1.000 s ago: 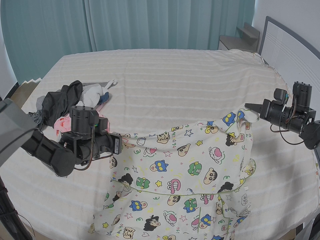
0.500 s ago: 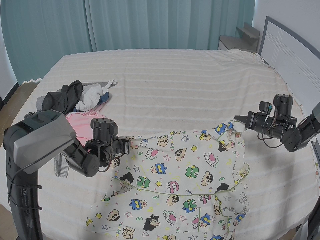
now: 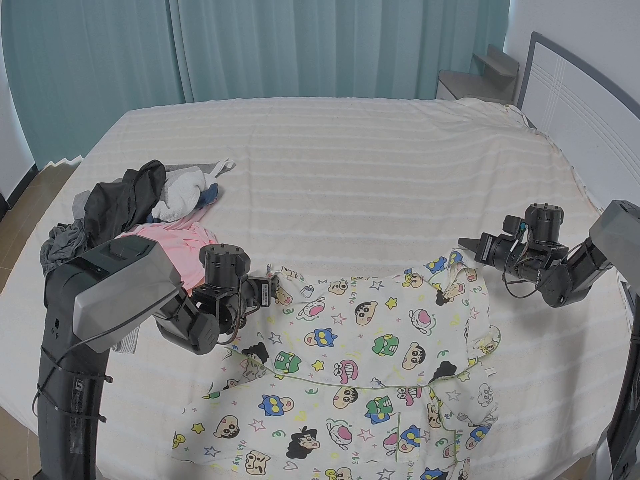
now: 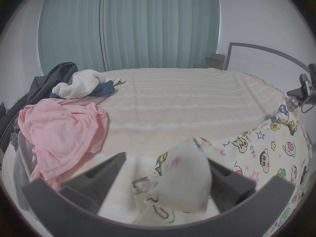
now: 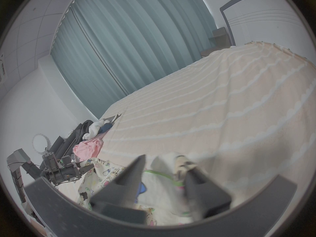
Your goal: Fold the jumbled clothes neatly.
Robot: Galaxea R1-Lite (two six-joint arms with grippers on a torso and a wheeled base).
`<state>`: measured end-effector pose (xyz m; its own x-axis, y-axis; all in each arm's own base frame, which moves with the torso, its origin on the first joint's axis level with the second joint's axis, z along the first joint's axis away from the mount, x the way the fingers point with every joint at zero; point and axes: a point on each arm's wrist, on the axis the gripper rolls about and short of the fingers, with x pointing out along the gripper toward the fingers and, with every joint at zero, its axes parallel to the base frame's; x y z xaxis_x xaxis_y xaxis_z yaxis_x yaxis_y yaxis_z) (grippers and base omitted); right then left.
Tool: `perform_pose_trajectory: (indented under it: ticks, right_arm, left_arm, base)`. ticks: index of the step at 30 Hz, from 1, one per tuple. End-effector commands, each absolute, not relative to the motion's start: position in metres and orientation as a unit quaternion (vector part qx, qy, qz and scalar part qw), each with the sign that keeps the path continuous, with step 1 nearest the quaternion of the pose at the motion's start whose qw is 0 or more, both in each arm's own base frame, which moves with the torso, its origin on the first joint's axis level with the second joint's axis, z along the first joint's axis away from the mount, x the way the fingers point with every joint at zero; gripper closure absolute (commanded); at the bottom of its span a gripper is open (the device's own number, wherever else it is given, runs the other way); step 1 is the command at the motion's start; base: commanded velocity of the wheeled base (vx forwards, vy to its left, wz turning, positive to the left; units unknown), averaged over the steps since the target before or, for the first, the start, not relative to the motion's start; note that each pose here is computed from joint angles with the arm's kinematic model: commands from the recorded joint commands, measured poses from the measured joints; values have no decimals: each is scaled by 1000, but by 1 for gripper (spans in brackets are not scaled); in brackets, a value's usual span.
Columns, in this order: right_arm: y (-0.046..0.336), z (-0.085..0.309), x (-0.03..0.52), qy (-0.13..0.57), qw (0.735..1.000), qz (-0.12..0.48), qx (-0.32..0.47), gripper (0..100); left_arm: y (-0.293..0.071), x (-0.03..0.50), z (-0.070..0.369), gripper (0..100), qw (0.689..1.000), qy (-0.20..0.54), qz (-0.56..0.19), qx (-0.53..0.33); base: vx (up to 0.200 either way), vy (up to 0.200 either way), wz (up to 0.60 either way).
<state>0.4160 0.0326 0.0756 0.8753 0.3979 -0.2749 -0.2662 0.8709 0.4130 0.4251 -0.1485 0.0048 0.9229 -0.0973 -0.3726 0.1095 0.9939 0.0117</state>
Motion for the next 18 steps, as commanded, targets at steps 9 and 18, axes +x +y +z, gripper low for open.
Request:
perform_pose_trajectory:
  ticks: [9, 18]
  right_arm:
    - [12, 55, 446, 137, 968, 98, 184, 0]
    - [-5, 55, 446, 127, 969, 52, 205, 0]
  left_arm:
    - [-149, 438, 0, 0, 992, 127, -12, 1]
    - [-132, 445, 15, 0, 997, 74, 25, -19]
  base:
    - [0, 0, 0]
    - [0, 0, 0]
